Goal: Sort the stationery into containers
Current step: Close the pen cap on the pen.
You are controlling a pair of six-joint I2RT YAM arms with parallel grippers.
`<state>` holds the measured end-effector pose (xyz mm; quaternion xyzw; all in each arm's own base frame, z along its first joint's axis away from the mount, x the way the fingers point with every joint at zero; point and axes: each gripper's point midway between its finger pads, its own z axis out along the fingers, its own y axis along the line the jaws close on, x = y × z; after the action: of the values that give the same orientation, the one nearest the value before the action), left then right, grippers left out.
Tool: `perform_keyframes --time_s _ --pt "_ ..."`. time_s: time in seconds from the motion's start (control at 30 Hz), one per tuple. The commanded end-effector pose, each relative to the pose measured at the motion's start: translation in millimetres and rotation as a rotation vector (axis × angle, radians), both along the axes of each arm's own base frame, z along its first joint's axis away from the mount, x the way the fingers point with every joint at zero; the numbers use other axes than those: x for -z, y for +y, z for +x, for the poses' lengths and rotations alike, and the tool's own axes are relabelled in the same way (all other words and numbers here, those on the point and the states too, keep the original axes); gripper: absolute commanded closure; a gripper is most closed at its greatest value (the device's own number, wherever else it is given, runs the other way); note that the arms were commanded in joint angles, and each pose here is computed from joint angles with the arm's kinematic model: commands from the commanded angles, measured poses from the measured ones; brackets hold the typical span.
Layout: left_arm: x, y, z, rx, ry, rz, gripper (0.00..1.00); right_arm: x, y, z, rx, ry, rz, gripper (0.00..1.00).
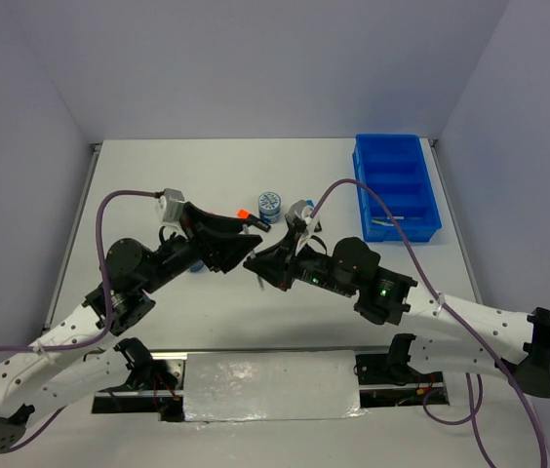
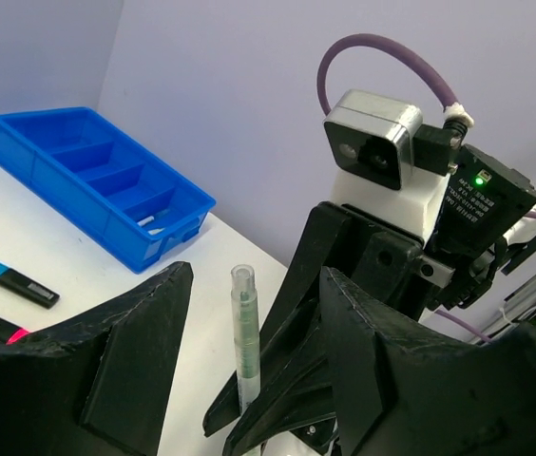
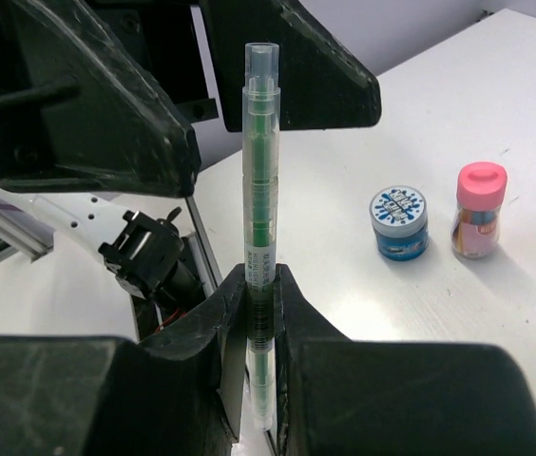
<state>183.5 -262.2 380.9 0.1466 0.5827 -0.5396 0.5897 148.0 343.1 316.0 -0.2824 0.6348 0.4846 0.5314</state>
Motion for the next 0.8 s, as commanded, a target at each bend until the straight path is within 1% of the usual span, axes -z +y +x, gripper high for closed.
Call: perform_keyframes --time_s 0.0,0.13,0.17,0.23,0.27,0.3,0.4,0.43,0.47,0.53,0.57,0.63,0.77 --pt "-33.5 9.3 -4.3 -0.026 -0.080 -0.045 0.32 -26.2 1.2 0.9 0.006 -0.036 0.049 1.00" --pt "-31.8 8.7 -1.1 -0.037 -0.070 -0.038 0.33 -26.9 2.1 0.1 -0.001 -0.039 0.045 1.00" --pt "-32.7 8.3 -1.0 -0.036 -0.071 -0.038 0.38 -27.5 1.8 -0.1 -0.001 -0.040 0.047 1.00" --pt "-31.6 6.6 -0.1 -0.032 -0.066 -0.034 0.43 -27.9 1.9 -0.3 -0.002 -0.041 0.048 1.00" --pt "-29.9 5.4 0.7 -0.031 -0.063 -0.029 0.47 -29.0 1.5 -1.2 -0.004 -0.042 0.051 1.00" --pt "-29.8 4.8 0.4 -0.027 -0.060 -0.029 0.56 -30.2 0.7 -0.2 -0.001 -0.045 0.053 1.00" --pt "-26.5 2.8 0.9 -0.019 -0.050 -0.024 0.64 -32.0 1.0 -0.8 -0.004 -0.049 0.051 1.00" --pt "-24.6 0.6 1.2 -0.013 -0.044 -0.018 0.69 -32.0 1.5 -0.2 -0.002 -0.050 0.049 1.00" --pt "-23.6 -0.2 1.4 -0.010 -0.042 -0.013 0.81 -32.5 2.2 -0.1 -0.003 -0.050 0.049 1.00" --pt "-19.9 -3.2 2.1 -0.001 -0.032 -0.001 0.91 -35.4 3.1 0.4 -0.003 -0.054 0.054 1.00" --pt "-18.1 -4.4 3.3 0.000 -0.026 0.006 0.98 -37.1 3.3 0.9 -0.001 -0.059 0.057 1.00" --pt "-12.8 -6.6 4.5 0.004 -0.012 0.015 1.00 -41.8 4.5 2.9 0.004 -0.073 0.058 1.00" --pt "0.5 -9.6 2.5 0.028 0.029 -0.006 1.00 -76.5 6.7 13.3 0.036 -0.124 0.082 1.00"
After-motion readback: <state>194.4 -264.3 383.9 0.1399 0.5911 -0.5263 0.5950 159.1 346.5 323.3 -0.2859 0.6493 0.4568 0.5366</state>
